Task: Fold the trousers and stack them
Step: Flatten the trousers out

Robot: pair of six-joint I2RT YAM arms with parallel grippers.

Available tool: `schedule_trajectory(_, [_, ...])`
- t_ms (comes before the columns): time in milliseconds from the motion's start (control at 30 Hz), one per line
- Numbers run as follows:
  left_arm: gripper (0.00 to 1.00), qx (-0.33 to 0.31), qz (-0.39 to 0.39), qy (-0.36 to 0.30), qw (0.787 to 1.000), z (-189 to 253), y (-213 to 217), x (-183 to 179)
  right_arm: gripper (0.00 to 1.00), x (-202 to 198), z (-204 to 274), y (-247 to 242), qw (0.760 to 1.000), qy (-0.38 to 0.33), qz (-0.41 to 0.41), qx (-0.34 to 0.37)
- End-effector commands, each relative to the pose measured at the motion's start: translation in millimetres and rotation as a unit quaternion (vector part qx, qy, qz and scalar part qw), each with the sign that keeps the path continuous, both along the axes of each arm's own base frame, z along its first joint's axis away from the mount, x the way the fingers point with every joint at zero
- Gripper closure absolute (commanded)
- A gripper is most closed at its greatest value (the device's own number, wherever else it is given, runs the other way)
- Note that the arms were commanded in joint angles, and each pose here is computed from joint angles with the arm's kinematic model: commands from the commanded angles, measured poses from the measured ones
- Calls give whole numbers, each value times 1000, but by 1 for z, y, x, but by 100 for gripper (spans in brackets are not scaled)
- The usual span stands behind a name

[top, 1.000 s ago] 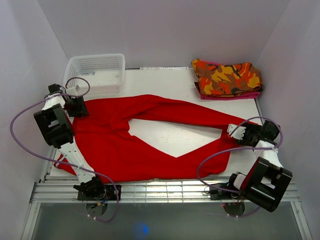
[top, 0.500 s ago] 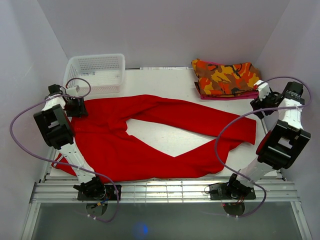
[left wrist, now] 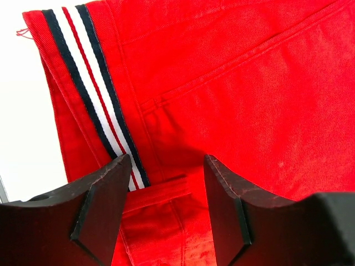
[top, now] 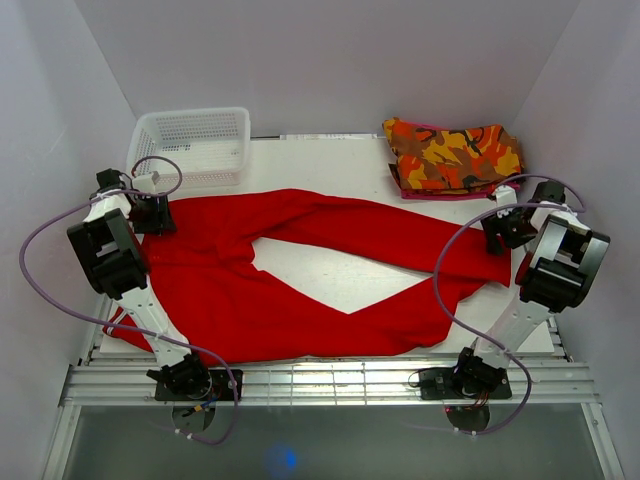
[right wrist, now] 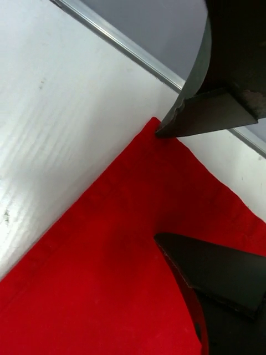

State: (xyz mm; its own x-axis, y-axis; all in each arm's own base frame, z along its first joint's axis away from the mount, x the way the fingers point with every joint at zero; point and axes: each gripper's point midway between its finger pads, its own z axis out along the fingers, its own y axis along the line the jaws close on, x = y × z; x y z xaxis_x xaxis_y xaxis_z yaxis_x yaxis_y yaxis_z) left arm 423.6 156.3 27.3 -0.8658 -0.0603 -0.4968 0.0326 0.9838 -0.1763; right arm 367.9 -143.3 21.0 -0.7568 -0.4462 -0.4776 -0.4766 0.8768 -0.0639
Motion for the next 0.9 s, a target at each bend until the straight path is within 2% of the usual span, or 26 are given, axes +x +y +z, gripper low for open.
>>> schedule_trajectory(0, [33, -2, 14, 73, 997, -32, 3, -37, 28, 3, -27, 2, 999, 15, -13, -29])
schedule_trajectory(33, [33, 0, 14, 72, 997, -31, 3, -37, 40, -3, -34, 6, 999, 23, -1, -45])
schedule_trajectory(100, [33, 3, 13, 70, 997, -30, 4, -36, 54, -6, -39, 7, 997, 24, 12, -68])
schedule_trajectory(133, [33, 4, 12, 71, 997, -30, 5, -36, 75, -2, -38, 3, 995, 17, 15, -99])
schedule_trajectory(167, [33, 4, 12, 71, 997, -30, 5, -36, 88, -9, -42, 0, 992, 22, 25, -121])
schedule_trajectory(200, [33, 5, 11, 70, 997, -30, 5, -35, 92, -7, -37, -5, 990, 13, 27, -140])
schedule_trajectory(367, [33, 7, 8, 72, 997, -33, 8, -32, 92, 26, 37, -33, 976, -83, 30, -197])
schedule_trajectory(500, [33, 6, 9, 69, 998, -32, 8, -30, 92, 76, 113, -56, 955, -173, 29, -240])
schedule_trajectory(567, [34, 5, 11, 69, 998, -33, 8, -29, 92, 93, 122, -59, 951, -187, 31, -244])
schedule_trajectory(600, [34, 2, 12, 70, 997, -33, 7, -30, 92, 108, 141, -63, 945, -206, 30, -251])
schedule_trajectory(733, [34, -5, 13, 70, 997, -34, 3, -30, 92, 149, 134, -59, 943, -216, 29, -253])
schedule_trajectory(867, [32, -11, 4, 61, 998, -27, -4, -24, 92, 172, 125, -45, 947, -214, 24, -239])
